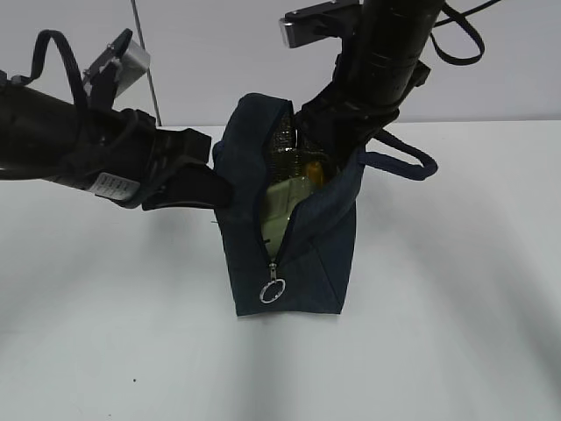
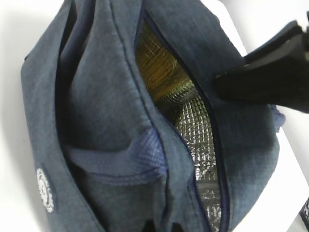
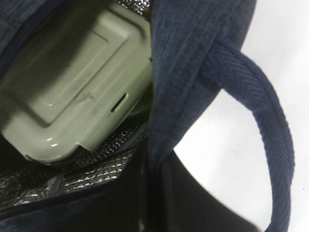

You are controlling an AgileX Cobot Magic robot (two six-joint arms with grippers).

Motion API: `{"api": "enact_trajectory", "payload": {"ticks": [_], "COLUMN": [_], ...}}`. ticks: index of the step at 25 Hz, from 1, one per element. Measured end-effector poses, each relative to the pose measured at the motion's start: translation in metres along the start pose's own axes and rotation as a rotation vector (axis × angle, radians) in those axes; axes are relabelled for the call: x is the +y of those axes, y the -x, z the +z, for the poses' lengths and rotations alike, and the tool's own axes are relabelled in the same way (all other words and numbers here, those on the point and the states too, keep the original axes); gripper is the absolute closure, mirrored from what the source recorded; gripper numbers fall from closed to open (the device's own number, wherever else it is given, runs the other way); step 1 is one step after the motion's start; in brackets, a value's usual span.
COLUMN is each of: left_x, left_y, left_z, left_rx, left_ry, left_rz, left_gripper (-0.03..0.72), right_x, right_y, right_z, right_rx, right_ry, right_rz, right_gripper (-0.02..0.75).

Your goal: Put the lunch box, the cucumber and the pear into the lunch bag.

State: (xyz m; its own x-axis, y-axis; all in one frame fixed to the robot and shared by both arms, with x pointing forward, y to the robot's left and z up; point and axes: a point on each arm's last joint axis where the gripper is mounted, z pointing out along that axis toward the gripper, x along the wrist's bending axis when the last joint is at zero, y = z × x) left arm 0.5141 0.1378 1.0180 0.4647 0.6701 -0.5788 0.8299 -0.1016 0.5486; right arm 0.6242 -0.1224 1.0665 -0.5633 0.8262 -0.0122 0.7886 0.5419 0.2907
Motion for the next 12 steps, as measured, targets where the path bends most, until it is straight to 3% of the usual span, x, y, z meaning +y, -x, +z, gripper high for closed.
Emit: {"api": "enact_trajectory", "payload": {"ticks": [2, 8, 12], "left_x": [-0.0002, -0.0007, -0.0008], "left_y": [-0.0008, -0.0010, -0.0011], "left_z": [0.0017, 0.0029, 0.0034], "left_rx": [-0.004, -0.012, -0.015], "left_ry": [-0.002, -0.007, -0.008], "left_rz": [-0.012, -0.021, -0.025], "left_gripper": [0.703, 0.703, 0.703], "right_x": [-0.0002, -0.0002, -0.0003], "right_y": [0.0000, 0.0000, -0.0005], "right_z": [0.0004, 0.0004, -0.0007], "right_rx": [0.000, 0.000, 0.004], "right_ry": [-0.002, -0.002, 0.002], "right_rz": [-0.007, -0.013, -0.013], "right_gripper": [0.625, 0.301, 0.252]}}
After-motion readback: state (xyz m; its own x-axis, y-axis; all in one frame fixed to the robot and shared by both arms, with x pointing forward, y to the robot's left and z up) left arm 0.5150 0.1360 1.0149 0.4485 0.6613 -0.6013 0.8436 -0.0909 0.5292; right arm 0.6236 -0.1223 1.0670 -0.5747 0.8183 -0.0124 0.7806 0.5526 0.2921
